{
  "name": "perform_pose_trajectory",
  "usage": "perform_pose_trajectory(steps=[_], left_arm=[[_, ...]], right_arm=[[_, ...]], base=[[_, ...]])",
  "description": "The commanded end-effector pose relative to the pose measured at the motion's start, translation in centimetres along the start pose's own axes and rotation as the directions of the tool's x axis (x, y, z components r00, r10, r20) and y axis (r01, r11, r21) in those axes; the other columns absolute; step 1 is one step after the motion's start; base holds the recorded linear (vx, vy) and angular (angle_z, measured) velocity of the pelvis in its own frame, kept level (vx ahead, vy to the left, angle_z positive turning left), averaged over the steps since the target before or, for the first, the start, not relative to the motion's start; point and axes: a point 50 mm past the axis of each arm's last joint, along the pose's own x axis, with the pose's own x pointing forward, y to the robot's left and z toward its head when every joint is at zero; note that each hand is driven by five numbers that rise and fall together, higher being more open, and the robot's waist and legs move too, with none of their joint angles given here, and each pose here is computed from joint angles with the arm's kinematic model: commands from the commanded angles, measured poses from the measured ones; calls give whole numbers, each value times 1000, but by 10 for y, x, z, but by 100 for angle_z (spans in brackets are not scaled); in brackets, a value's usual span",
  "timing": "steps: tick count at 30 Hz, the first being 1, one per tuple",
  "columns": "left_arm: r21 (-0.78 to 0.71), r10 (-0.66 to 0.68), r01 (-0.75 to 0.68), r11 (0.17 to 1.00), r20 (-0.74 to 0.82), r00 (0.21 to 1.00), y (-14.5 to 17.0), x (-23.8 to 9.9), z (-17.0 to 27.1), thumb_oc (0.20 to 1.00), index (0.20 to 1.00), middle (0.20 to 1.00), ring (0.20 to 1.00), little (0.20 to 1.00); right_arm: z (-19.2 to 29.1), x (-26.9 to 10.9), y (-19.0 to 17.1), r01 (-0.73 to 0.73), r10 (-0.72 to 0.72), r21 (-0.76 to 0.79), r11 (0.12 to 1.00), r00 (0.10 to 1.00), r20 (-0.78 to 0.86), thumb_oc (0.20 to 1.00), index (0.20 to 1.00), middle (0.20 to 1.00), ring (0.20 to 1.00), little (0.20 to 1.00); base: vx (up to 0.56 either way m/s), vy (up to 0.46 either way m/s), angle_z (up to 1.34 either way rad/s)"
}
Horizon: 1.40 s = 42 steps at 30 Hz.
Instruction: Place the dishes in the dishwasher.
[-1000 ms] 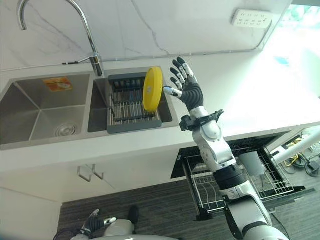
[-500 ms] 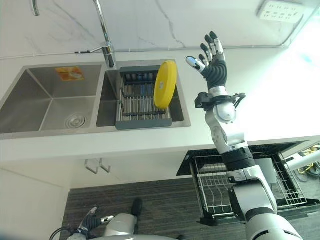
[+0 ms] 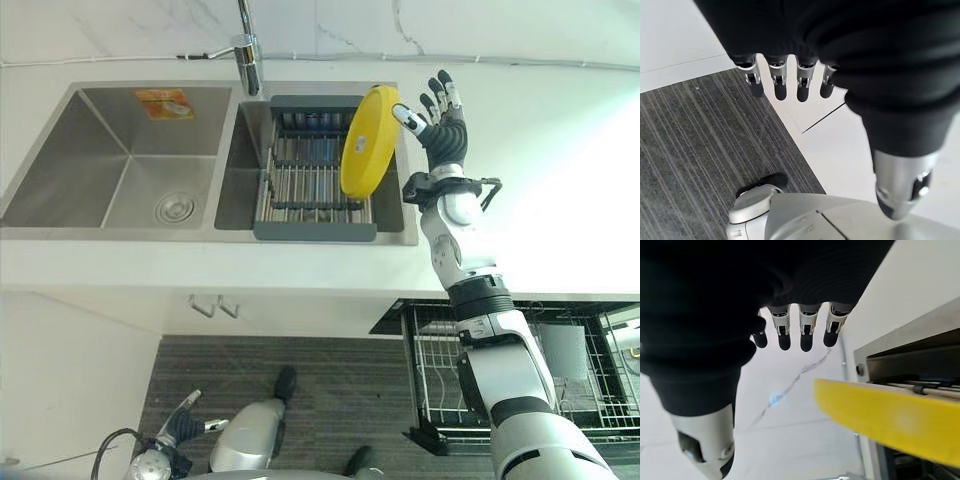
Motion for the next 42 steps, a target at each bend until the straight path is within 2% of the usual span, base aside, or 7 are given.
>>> perform_pose_trajectory(steps=[1, 17, 42], left_arm=[[52, -48, 46, 998, 41, 998, -6, -2, 2, 1000, 1000, 1000, 1000, 1000], [-21, 3, -3, 1000, -8, 1000, -3, -3, -4, 1000, 1000, 1000, 1000, 1000], [-16, 51, -51, 999, 23, 998, 6, 3, 6, 1000, 1000, 1000, 1000, 1000]], right_arm=[[38, 10, 1, -40, 47, -49, 998, 987, 156, 1000, 1000, 1000, 1000, 1000], [18, 4, 16, -111, 114, -43, 993, 991, 76, 1000, 1000, 1000, 1000, 1000], [10, 7, 21, -126, 128, -65, 990, 991, 39, 1000, 1000, 1000, 1000, 1000]], base=[[16, -7, 5], [9, -6, 1], [1, -1, 0]])
